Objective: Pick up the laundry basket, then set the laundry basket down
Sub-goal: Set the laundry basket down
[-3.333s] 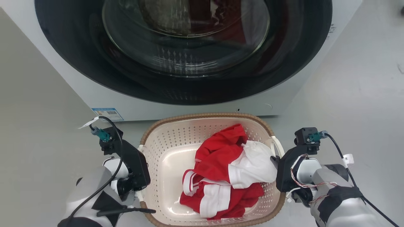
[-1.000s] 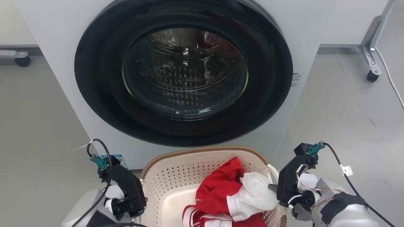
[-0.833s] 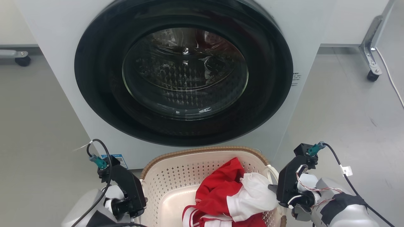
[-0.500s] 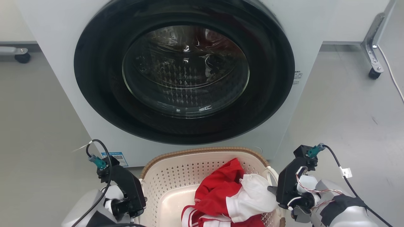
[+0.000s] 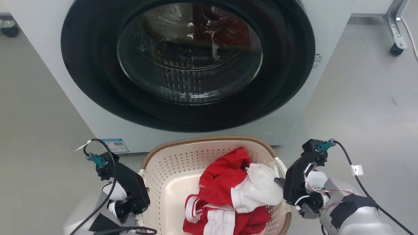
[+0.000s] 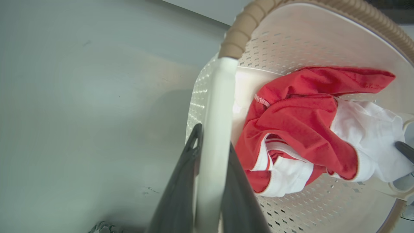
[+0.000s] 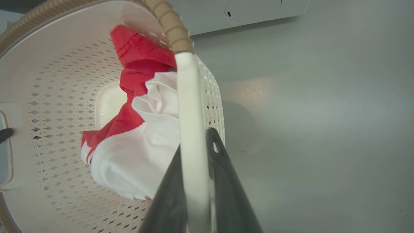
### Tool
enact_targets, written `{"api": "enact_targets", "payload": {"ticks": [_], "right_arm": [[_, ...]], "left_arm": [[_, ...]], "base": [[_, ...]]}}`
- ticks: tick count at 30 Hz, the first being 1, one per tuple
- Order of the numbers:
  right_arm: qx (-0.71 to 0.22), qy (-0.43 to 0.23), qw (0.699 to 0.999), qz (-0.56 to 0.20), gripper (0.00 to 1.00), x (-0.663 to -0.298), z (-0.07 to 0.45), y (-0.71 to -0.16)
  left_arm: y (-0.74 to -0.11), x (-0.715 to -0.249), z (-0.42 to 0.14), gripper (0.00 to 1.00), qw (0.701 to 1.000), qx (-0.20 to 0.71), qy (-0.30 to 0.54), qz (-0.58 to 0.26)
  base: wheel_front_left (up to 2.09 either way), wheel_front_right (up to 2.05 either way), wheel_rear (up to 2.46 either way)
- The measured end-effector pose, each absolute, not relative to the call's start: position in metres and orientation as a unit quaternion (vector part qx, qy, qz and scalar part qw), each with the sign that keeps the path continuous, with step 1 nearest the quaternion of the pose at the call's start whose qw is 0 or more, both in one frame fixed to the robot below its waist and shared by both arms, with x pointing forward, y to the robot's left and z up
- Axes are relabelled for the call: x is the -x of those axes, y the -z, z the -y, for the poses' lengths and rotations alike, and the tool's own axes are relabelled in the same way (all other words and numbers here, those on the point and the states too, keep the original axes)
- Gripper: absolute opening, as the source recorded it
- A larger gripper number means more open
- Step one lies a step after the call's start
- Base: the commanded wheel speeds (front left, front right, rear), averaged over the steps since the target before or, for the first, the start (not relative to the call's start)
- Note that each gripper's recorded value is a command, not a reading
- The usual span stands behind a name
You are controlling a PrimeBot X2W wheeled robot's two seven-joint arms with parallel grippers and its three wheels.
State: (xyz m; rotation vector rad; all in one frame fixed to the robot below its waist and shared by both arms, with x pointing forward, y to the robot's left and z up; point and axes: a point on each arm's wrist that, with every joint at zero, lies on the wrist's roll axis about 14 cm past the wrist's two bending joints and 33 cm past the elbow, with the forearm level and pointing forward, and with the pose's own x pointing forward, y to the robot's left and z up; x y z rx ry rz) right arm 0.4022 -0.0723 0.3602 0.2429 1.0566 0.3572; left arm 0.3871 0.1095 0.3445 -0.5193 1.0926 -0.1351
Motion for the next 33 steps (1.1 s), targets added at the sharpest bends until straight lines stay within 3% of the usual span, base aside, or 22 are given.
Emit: {"api": "enact_targets", "payload": {"ticks": [19, 33], "right_arm": [[-0.085, -0.185, 0.832, -0.517, 0.0, -0.425, 0.07, -0.287], [-0.068, -0.199, 0.846, -0.491, 0.0, -0.454, 0.069, -0.242]], "left_arm": [[-0.272, -0.409, -0.112, 0.0, 0.824, 0.214, 0.033, -0.524], [-0.227, -0.44, -0.115, 0.0, 0.844, 0.198, 0.009, -0.498]], "base": [[0.0, 0.0, 0.0], [0.0, 0.0, 0.0]]}}
